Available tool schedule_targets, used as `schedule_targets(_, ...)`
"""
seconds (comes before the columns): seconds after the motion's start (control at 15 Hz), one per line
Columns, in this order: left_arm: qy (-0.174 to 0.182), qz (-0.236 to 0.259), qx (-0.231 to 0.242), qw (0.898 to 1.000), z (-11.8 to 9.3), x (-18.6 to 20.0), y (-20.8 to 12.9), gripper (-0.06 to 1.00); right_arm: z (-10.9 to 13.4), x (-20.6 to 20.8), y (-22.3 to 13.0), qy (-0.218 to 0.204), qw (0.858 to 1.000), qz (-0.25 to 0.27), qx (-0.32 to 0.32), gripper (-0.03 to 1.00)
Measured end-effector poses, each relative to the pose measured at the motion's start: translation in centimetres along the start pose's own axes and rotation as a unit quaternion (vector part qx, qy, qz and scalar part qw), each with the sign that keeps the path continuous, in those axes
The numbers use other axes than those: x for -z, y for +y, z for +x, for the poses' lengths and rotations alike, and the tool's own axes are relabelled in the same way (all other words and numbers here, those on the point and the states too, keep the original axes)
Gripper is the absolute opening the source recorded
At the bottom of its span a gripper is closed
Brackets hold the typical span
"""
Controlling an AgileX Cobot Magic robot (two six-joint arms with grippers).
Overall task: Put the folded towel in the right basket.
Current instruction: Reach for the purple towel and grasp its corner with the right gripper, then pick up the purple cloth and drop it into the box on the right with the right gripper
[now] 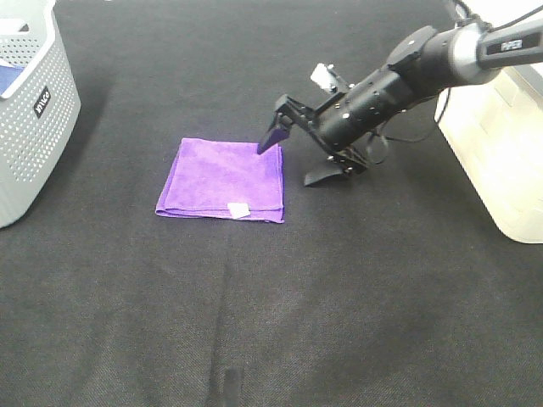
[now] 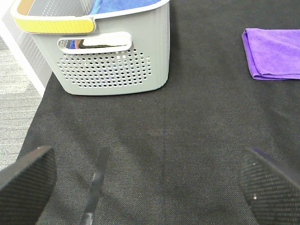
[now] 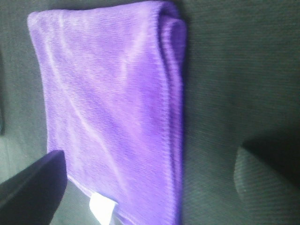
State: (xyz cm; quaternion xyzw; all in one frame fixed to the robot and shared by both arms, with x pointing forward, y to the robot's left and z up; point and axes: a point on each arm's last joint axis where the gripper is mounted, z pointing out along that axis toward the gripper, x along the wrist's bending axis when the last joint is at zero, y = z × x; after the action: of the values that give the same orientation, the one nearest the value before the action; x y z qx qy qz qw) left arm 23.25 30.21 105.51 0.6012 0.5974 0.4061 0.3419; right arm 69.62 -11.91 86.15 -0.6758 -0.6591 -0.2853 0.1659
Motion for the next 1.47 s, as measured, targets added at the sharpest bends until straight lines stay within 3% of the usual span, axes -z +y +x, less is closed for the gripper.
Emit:
schedule_targets(0.27,0.0,0.0,0.0,1.0,0.0,0.0,0.0,0.99,3.1,-4.5,-2.0,0.047,0.998,-0.001,-0.031,0.82)
schedule_targets(0.4,0.001,0.0,0.0,1.0,0.0,0.0,0.0,0.99,4.6,-6.1,-3.1,0.06,0.998,-0.003,-0.029,0.73)
schedule_targets(0.47,0.001,0.0,0.0,1.0,0.0,0.0,0.0,0.99,5.3,-6.6,-3.5,0.06,0.998,-0.005,-0.019,0.64)
schedule_targets(0.53,0.001,0.0,0.0,1.0,0.0,0.0,0.0,0.99,5.5,-7.2,-3.8,0.057,0.998,-0.007,-0.012,0.48)
schedule_targets(0.6,0.001,0.0,0.0,1.0,0.0,0.0,0.0,0.99,5.5,-7.2,-3.8,0.057,0.998,-0.007,-0.012,0.48)
schedule_targets(0.87,0.001,0.0,0.0,1.0,0.0,0.0,0.0,0.99,5.7,-7.5,-4.0,0.047,0.999,0.001,0.02,0.07)
schedule_targets(1.0,0.001,0.0,0.0,1.0,0.0,0.0,0.0,0.99,6.5,-6.8,-3.5,0.04,0.997,0.009,0.067,0.05)
schedule_targets(1.2,0.001,0.0,0.0,1.0,0.0,0.0,0.0,0.99,9.8,-1.5,-1.3,0.026,0.988,0.017,0.149,0.05)
schedule_targets(1.47,0.001,0.0,-0.001,1.0,0.0,0.0,0.0,0.99,13.8,13.1,2.8,-0.014,0.977,-0.051,0.206,0.05)
